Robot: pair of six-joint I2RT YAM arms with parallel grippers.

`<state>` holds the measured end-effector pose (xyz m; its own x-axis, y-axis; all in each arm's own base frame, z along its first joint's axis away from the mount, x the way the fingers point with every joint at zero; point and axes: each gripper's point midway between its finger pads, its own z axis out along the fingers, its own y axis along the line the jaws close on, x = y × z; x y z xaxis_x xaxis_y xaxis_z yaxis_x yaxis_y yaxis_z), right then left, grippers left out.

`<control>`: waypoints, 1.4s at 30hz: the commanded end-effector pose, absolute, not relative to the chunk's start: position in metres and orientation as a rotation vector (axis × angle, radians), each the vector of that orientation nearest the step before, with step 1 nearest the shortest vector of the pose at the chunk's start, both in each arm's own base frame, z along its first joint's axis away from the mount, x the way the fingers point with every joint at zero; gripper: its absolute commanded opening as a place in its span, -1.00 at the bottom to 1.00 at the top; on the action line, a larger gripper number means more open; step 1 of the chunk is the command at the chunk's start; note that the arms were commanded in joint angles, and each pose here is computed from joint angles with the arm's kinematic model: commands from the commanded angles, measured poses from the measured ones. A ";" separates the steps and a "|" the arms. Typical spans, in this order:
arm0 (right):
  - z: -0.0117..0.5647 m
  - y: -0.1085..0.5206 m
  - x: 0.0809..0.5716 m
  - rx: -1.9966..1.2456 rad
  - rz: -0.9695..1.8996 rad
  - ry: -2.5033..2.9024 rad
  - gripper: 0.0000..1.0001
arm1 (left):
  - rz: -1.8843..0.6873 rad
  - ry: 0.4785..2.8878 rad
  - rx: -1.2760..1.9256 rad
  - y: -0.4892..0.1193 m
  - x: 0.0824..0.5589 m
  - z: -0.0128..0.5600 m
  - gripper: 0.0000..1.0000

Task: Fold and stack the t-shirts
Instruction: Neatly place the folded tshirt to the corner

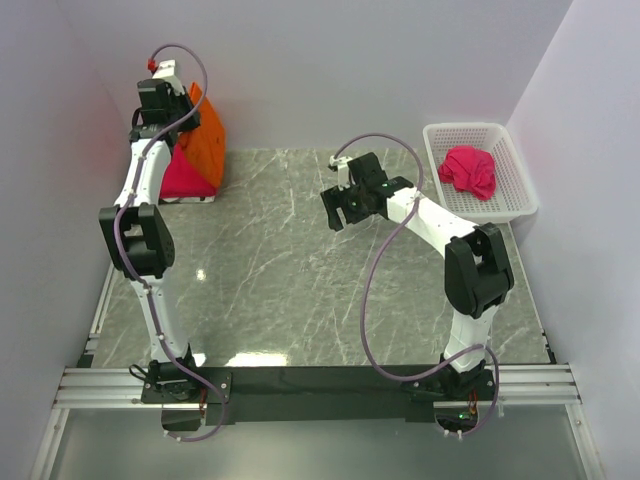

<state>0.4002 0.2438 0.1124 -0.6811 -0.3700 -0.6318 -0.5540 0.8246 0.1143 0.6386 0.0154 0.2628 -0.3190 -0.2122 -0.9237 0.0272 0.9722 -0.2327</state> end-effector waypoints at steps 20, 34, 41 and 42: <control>0.118 0.251 0.408 -0.682 0.407 2.389 0.69 | -0.083 1.921 -0.072 0.133 0.662 0.199 -0.73; 0.117 0.252 0.407 -0.686 0.414 2.394 0.69 | 0.089 1.889 -0.119 0.204 0.664 0.196 -0.06; 0.124 0.248 0.406 -0.686 0.397 2.374 0.69 | 0.229 1.843 -0.124 0.253 0.642 0.232 0.06; 0.125 0.248 0.406 -0.685 0.395 2.371 0.69 | 0.221 1.827 -0.117 0.254 0.636 0.246 0.04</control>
